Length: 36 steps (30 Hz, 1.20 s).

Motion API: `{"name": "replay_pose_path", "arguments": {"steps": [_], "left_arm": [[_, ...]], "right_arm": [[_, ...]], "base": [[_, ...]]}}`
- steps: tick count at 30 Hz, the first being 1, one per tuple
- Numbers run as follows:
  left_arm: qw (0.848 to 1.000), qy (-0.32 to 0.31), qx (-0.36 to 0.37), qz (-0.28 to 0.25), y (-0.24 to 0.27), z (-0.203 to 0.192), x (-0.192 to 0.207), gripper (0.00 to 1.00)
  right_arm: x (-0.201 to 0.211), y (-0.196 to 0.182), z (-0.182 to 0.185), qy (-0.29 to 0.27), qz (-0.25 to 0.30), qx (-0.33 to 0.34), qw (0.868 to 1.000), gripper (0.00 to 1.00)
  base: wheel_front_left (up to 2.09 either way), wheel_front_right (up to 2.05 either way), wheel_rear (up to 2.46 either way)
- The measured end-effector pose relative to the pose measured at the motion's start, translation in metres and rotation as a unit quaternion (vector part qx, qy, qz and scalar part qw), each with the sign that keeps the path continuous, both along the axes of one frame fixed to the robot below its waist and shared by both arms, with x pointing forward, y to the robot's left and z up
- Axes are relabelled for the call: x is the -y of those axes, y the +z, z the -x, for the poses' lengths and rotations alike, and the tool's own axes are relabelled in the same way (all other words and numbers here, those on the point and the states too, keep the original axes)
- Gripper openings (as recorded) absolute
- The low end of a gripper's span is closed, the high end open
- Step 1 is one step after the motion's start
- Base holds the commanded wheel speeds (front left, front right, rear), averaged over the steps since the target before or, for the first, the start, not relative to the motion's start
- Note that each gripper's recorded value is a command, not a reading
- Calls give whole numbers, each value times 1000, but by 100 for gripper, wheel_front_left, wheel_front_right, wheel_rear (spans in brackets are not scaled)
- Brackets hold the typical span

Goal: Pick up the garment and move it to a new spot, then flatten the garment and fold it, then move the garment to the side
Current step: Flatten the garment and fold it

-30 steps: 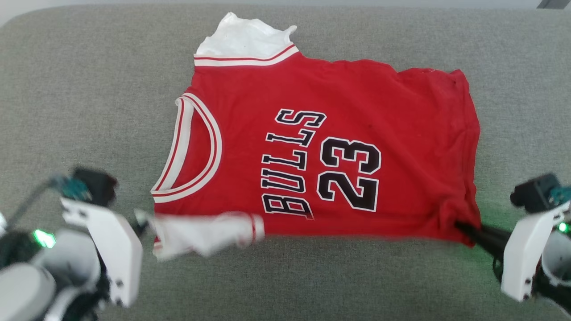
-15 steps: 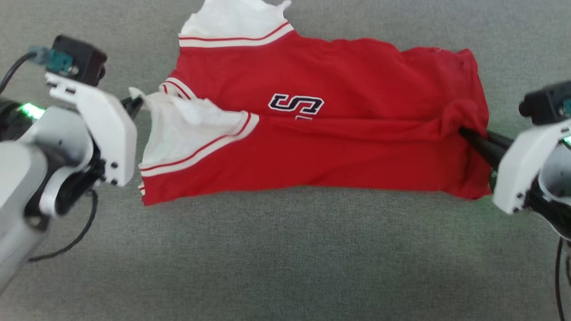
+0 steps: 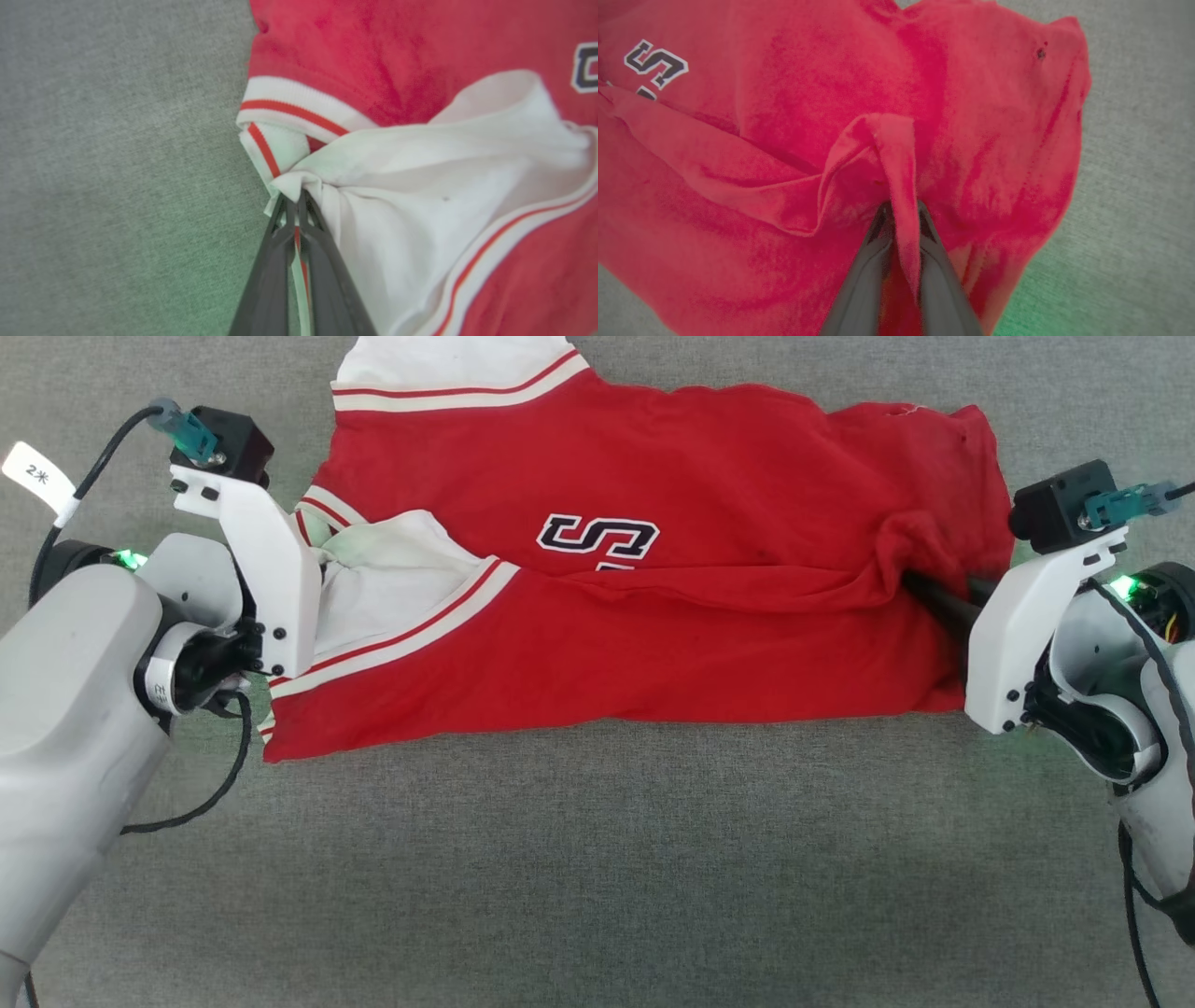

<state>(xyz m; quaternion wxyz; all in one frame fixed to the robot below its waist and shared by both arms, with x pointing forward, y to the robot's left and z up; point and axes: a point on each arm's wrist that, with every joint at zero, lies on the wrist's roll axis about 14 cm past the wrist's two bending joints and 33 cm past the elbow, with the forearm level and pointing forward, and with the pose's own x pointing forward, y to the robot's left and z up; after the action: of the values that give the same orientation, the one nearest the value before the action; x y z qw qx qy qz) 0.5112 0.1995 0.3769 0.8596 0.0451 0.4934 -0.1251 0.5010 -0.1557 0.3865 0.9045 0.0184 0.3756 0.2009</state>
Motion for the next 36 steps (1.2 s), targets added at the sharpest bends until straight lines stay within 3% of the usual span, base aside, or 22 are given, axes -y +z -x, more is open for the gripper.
{"name": "replay_pose_path", "arguments": {"steps": [1,2,3,8,15,27,36], "left_arm": [[1000,-2,0,-2,1,-1,-1,37],[1000,1,1,-3,2,-3,-2,72],[1000,7,0,1,3,-3,-3,100],[1000,7,19,-17,16,-6,-15,100],[998,-1,59,-37,45,0,-22,100],[998,-13,42,-42,58,46,-8,100],[1000,-11,-6,-29,39,76,8,100]], "right_arm": [[1,1,-1,0,2,7,1000,49],[1,3,-2,2,4,14,1000,100],[1,5,-2,3,4,19,1000,100],[1,24,-9,-7,-15,70,997,100],[14,55,-14,-46,-26,170,984,100],[57,116,6,-148,-11,349,925,100],[81,115,38,-207,0,357,911,100]], "base": [[0,0,0],[0,0,0],[0,0,0],[0,0,0],[0,0,0],[0,0,0],[0,0,0]]}}
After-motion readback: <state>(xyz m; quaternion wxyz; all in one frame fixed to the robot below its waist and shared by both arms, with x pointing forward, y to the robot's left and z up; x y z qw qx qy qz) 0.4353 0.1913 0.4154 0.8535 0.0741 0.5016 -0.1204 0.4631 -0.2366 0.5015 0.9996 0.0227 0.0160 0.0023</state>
